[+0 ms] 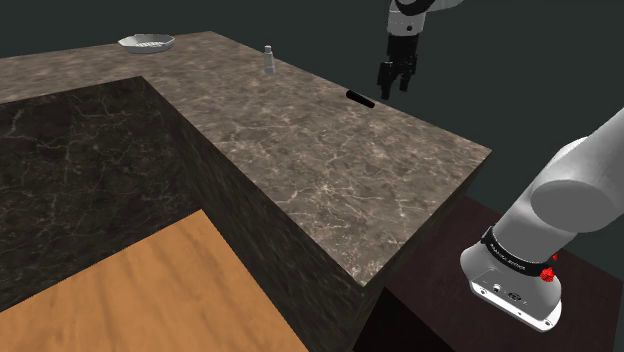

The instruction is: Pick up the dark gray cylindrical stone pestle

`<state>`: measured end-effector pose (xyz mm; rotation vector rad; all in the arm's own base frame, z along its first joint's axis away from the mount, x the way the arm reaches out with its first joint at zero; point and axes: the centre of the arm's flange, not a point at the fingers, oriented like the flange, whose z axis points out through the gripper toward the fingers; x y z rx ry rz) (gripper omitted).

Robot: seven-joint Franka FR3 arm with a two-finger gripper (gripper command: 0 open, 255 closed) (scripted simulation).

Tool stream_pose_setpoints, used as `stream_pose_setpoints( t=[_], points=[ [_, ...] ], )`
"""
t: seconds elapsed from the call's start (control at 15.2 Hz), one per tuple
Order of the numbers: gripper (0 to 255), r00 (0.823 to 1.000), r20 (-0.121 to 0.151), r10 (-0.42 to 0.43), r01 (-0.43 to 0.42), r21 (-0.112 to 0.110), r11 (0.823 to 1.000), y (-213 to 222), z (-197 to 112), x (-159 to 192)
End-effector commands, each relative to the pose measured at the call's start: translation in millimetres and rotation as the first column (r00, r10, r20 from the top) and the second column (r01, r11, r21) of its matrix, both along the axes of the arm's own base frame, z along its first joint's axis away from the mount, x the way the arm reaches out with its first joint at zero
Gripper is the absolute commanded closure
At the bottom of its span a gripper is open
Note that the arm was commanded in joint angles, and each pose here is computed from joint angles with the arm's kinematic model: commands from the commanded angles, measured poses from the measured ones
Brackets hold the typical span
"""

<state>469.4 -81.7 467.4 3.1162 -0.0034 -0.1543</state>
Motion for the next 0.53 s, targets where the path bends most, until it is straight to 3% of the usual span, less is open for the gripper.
stream_pose_setpoints(
  t=[0.0, 0.46],
  points=[
    [0, 1.0, 0.014, 0.005, -0.005, 0.01, 1.0, -12.3, -9.7, 22.4],
    [0, 0.998, 0.058, 0.022, -0.024, 0.047, 0.999, -46.7, -36.7, 99.1]
  ],
)
